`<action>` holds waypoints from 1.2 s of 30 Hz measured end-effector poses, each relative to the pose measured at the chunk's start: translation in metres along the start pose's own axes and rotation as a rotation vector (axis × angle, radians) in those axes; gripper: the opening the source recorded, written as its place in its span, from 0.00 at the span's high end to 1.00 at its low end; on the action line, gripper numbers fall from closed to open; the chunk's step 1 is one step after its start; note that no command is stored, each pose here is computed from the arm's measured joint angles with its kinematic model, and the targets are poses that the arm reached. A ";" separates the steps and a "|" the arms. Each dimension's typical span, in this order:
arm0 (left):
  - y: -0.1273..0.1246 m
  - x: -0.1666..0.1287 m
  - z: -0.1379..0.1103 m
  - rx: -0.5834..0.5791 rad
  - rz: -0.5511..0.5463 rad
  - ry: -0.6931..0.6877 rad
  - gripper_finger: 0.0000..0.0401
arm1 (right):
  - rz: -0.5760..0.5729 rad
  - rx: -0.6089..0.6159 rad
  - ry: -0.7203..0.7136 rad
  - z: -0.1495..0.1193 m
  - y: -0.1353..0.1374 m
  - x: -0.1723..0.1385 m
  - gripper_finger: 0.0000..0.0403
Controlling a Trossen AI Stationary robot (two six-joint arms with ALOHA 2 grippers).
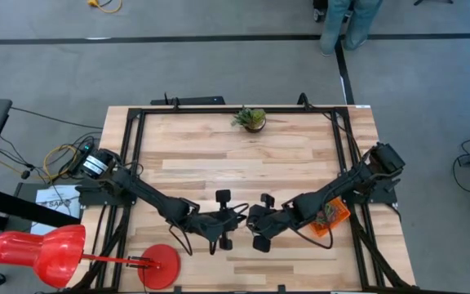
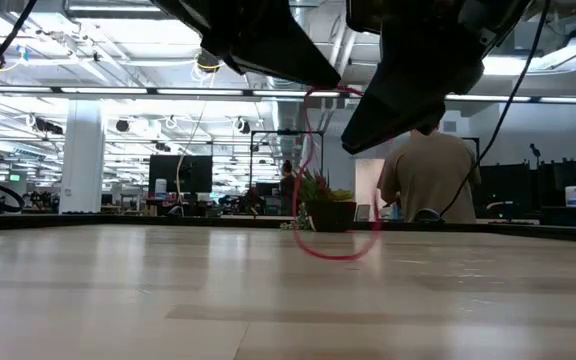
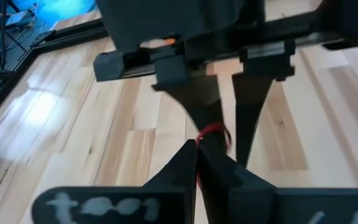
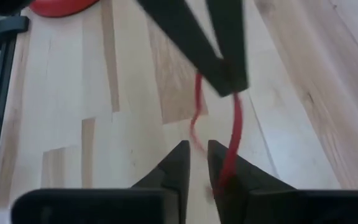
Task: Pick and place rubber bands into bin
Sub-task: Put the red rubber band into the orange basket
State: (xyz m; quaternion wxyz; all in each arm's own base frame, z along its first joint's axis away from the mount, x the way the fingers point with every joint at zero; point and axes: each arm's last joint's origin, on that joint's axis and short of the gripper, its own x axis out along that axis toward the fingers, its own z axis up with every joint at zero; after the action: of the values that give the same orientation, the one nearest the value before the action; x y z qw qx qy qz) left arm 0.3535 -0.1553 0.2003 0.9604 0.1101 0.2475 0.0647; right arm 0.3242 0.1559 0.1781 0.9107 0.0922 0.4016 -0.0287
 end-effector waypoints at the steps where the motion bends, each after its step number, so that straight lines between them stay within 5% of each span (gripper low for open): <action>1: 0.000 0.000 0.000 0.003 0.000 0.004 1.00 | 0.001 0.000 0.001 0.000 0.000 0.000 0.89; 8: 0.001 0.001 -0.002 -0.002 -0.028 0.023 0.97 | -0.013 0.009 0.024 -0.002 -0.002 0.000 0.98; 18: 0.002 0.001 -0.007 -0.031 -0.023 0.072 0.76 | -0.029 0.085 0.086 -0.007 0.003 -0.012 1.00; 26: 0.002 0.001 -0.007 -0.043 -0.022 0.069 0.70 | -0.048 0.060 0.218 0.008 0.021 -0.107 1.00; 31: 0.002 0.001 -0.007 -0.062 -0.021 0.070 0.70 | -0.264 0.298 0.260 -0.011 0.011 -0.185 1.00; 36: 0.002 0.001 -0.007 -0.062 -0.021 0.070 0.70 | -0.484 0.499 0.272 -0.053 0.002 -0.218 1.00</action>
State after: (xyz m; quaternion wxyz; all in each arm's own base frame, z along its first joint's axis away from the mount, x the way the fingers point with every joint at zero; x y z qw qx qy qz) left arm 0.3510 -0.1518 0.1942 0.9547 0.0753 0.2802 0.0659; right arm 0.1388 0.1627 0.3043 0.7654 0.2167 0.5099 -0.3275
